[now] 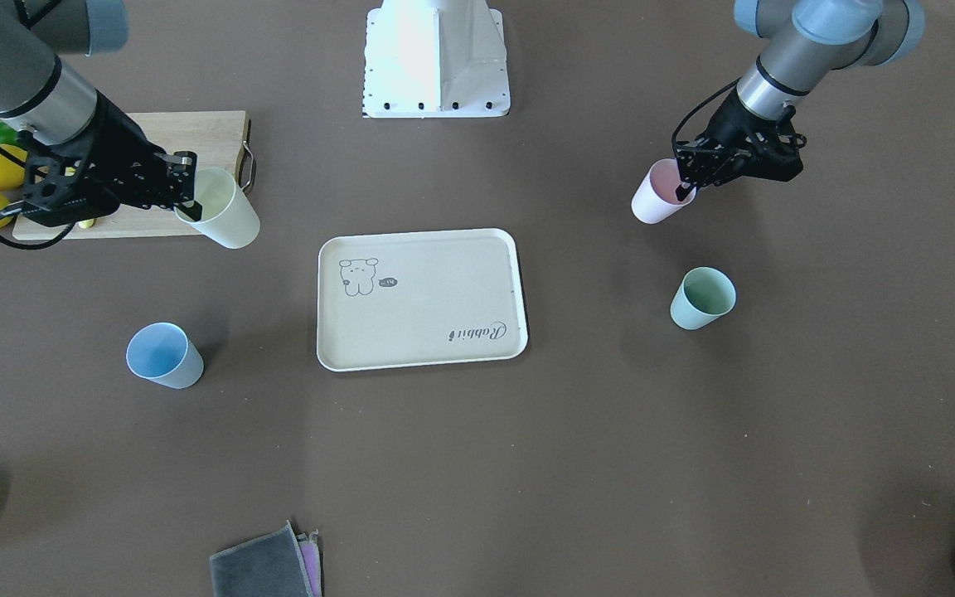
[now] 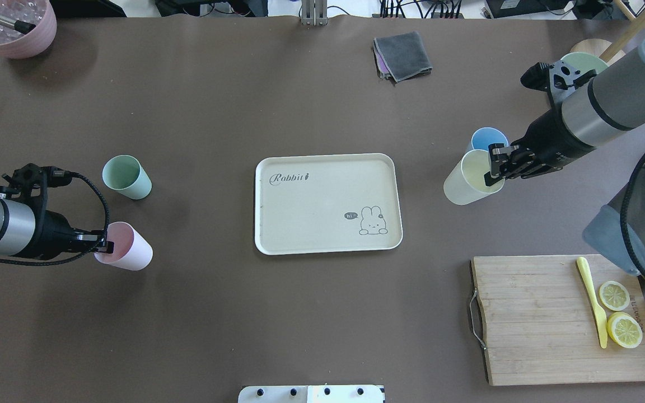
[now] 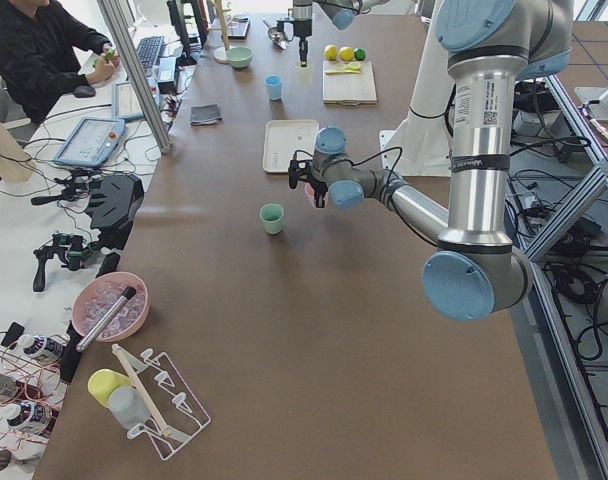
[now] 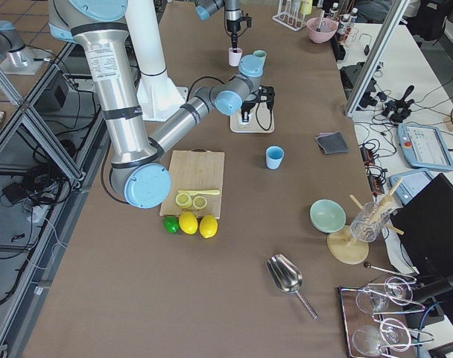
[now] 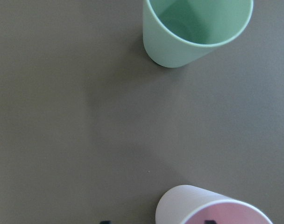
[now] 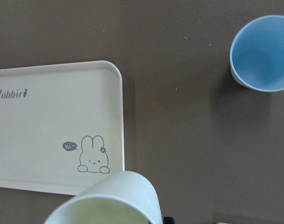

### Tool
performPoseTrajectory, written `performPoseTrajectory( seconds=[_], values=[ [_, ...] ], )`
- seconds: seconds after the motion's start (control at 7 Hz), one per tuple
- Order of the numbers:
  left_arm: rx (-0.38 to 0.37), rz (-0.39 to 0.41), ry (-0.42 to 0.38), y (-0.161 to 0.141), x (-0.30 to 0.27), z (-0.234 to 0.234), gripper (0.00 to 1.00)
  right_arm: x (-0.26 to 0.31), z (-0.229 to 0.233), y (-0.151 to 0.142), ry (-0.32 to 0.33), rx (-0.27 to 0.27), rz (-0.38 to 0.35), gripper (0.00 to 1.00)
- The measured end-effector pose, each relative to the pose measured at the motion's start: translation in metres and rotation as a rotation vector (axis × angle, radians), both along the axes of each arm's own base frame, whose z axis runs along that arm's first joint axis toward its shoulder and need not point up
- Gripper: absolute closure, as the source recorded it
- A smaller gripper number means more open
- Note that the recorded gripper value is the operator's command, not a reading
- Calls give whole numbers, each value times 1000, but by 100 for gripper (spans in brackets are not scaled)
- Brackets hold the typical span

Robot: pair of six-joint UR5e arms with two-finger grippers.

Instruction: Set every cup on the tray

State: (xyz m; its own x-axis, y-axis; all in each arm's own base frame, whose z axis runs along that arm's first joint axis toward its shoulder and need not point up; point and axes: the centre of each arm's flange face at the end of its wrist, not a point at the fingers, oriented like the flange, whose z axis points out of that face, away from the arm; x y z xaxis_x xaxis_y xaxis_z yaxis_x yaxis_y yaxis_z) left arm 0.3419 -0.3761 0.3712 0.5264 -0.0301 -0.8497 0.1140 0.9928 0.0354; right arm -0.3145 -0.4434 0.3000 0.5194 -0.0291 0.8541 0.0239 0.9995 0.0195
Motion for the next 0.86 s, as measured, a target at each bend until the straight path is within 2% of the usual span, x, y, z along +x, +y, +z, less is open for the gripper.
performPoseTrajectory(
  seconds=[0.29, 0.43, 0.86],
  values=[
    [-81, -58, 9, -28, 39, -83, 100, -56, -23, 4, 41, 19, -22, 100],
    [-103, -94, 20, -34, 50, -113, 100, -86, -35, -2, 55, 21, -32, 100],
    [-122, -154, 24, -12, 90, -148, 100, -154, -48, -16, 95, 9, -39, 100]
  ],
)
